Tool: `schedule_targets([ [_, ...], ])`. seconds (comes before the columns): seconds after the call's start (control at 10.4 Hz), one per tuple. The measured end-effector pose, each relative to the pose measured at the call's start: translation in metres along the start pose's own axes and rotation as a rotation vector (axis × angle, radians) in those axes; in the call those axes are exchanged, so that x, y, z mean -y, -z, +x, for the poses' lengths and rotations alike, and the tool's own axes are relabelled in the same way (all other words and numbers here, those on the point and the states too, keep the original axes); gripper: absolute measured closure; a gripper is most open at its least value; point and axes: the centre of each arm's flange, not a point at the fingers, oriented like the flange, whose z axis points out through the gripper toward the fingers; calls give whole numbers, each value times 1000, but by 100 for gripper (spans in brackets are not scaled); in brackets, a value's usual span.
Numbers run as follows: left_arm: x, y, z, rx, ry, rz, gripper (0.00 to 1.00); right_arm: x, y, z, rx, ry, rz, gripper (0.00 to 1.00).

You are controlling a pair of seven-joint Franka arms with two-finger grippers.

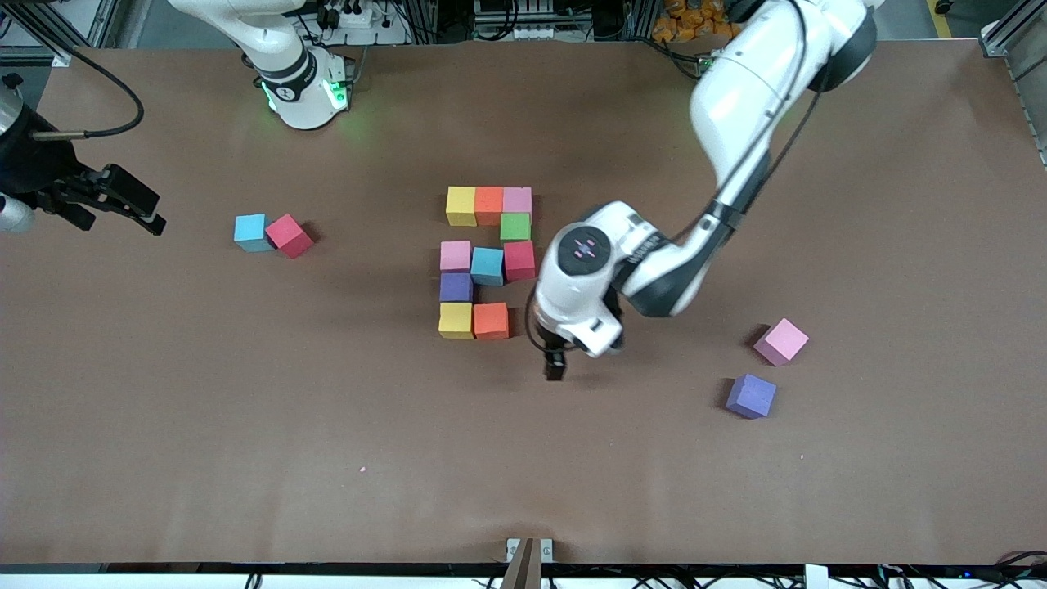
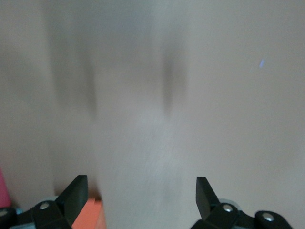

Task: Form number 2 with 11 blocks
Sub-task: 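Move the left gripper back toward the light pink cube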

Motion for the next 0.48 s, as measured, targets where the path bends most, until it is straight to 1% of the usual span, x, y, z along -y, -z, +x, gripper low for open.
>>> schedule_targets([
  [0.29, -40, 1, 75, -33, -100, 42, 0, 1, -1, 0, 5, 18, -1, 0],
  [0.48, -56, 0, 124, -61, -166, 87, 0, 2, 6, 0, 7, 21, 0, 0],
])
